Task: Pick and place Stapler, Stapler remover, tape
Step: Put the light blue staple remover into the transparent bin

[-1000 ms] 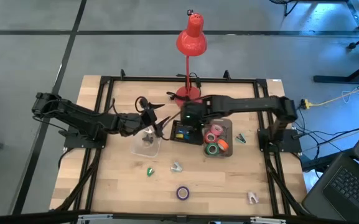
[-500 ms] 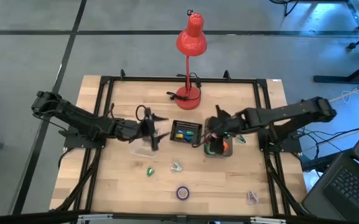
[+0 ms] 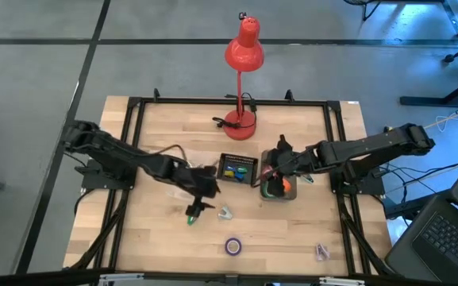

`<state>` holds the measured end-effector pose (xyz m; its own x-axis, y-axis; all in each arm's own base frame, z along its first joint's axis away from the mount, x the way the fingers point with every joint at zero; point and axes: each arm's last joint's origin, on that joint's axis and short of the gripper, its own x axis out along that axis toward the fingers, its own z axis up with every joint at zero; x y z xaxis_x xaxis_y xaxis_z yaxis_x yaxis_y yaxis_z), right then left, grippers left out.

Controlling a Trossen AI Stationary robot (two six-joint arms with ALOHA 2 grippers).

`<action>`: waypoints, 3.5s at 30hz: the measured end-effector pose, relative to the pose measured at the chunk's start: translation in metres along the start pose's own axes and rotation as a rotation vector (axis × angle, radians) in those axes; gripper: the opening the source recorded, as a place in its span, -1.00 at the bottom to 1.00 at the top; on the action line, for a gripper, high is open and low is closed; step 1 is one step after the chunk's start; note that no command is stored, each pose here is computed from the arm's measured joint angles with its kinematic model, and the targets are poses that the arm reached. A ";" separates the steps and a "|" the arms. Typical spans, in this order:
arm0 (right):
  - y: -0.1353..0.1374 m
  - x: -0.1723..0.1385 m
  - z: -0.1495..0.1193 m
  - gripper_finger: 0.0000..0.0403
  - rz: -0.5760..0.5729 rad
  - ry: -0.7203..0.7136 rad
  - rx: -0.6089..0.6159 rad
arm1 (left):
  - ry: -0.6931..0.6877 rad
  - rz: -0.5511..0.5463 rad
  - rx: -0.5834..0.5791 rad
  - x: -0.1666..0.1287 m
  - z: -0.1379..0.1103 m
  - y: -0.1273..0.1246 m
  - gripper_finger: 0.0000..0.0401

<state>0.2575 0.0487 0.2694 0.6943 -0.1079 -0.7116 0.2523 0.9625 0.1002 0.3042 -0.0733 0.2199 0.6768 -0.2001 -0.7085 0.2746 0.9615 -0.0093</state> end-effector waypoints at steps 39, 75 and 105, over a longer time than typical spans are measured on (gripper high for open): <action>0.010 -0.018 -0.020 0.22 -0.155 0.022 -0.023 | 0.129 -0.108 0.102 0.077 -0.010 0.013 0.10; 0.010 -0.018 -0.020 0.22 -0.156 0.028 -0.021 | 0.206 -0.158 0.082 0.054 0.017 0.003 -0.98; 0.015 -0.020 -0.024 0.22 -0.146 0.040 -0.016 | 0.571 0.197 -0.134 -0.048 -0.005 0.050 -0.94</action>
<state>0.2310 0.0710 0.2682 0.6235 -0.2372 -0.7450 0.3373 0.9412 -0.0174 0.2820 -0.0150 0.2493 0.2233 0.0805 -0.9714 0.0689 0.9928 0.0981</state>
